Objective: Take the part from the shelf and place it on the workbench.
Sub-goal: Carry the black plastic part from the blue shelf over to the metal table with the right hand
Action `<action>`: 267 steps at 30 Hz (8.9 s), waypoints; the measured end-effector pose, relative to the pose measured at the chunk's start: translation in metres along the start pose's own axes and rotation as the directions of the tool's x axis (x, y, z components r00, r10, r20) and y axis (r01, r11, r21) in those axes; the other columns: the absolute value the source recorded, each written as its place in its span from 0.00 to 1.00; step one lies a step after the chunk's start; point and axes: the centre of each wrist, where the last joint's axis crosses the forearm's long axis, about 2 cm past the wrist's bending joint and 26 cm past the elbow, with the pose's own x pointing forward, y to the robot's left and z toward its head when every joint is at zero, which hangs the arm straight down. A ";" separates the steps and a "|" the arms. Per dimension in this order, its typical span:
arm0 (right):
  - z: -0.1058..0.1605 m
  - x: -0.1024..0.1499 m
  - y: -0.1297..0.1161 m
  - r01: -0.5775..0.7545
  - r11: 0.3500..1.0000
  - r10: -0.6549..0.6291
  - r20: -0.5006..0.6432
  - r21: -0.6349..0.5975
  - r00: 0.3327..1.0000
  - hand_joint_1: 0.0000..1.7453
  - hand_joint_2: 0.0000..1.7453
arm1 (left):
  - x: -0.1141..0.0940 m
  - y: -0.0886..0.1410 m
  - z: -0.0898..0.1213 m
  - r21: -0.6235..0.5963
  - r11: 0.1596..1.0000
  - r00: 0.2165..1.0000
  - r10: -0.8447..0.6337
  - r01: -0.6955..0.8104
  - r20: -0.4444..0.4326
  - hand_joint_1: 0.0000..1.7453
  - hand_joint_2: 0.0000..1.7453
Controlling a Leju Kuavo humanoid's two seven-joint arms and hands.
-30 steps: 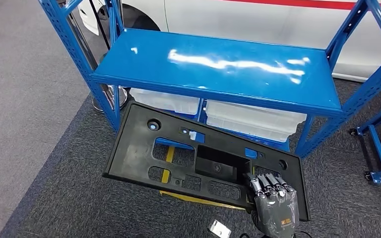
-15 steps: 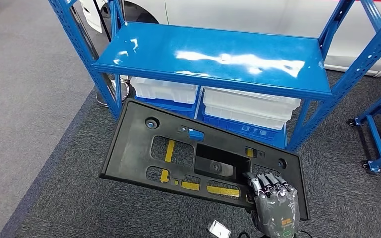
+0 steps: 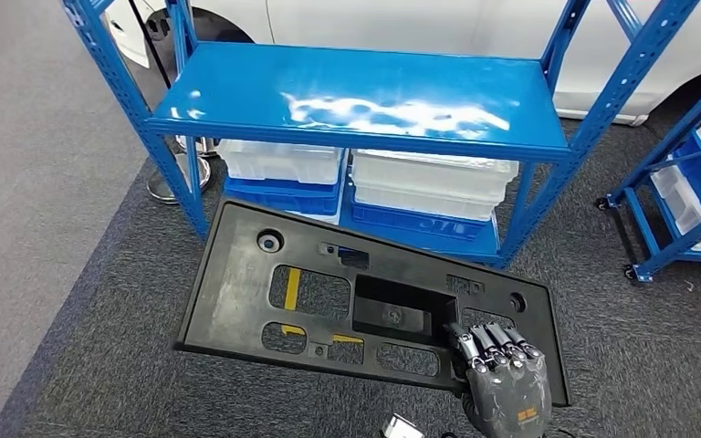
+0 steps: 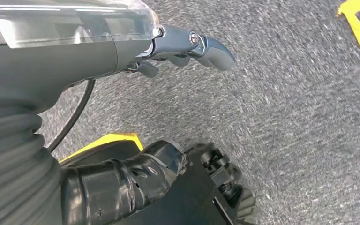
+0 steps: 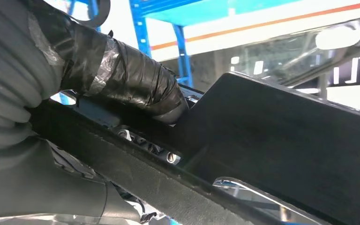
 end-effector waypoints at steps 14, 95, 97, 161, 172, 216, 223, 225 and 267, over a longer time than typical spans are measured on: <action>0.000 -0.004 -0.002 0.010 1.000 -0.011 -0.044 -0.016 0.999 1.00 1.00 | -0.002 -0.001 0.001 0.004 1.000 1.000 0.006 -0.006 -0.004 0.00 1.00; 0.051 -0.042 -0.044 0.032 0.933 -0.181 -0.389 -0.359 0.903 1.00 1.00 | -0.007 -0.005 0.005 0.044 0.998 0.998 0.057 -0.055 -0.034 0.00 1.00; 0.051 -0.042 -0.044 0.029 0.933 -0.179 -0.394 -0.359 0.901 1.00 1.00 | -0.006 -0.004 0.005 0.044 0.997 0.998 0.057 -0.056 -0.032 0.00 1.00; 0.074 -0.044 -0.057 -0.002 0.933 -0.183 -0.478 -0.361 0.859 1.00 1.00 | -0.006 -0.012 0.008 0.034 0.996 0.996 0.078 -0.077 -0.039 0.00 1.00; 0.073 -0.043 -0.057 -0.002 0.930 -0.187 -0.481 -0.367 0.857 1.00 1.00 | -0.009 -0.010 0.008 0.038 0.996 0.996 0.080 -0.078 -0.044 0.00 1.00; 0.068 -0.045 -0.057 -0.015 0.928 -0.178 -0.479 -0.372 0.860 1.00 1.00 | -0.009 -0.010 0.008 0.042 0.996 0.996 0.086 -0.085 -0.033 0.00 1.00; 0.069 -0.045 -0.057 -0.016 0.930 -0.176 -0.483 -0.368 0.857 1.00 1.00 | -0.007 -0.009 0.007 0.043 0.995 0.996 0.087 -0.086 -0.028 0.00 1.00; 0.069 -0.045 -0.057 -0.016 0.930 -0.176 -0.484 -0.368 0.857 1.00 1.00 | -0.009 -0.010 0.008 0.042 0.995 0.996 0.088 -0.086 -0.031 0.00 1.00; 0.071 -0.044 -0.055 -0.016 0.936 -0.165 -0.477 -0.352 0.863 1.00 1.00 | -0.009 -0.010 0.008 0.025 0.995 0.995 0.096 -0.096 0.001 0.00 1.00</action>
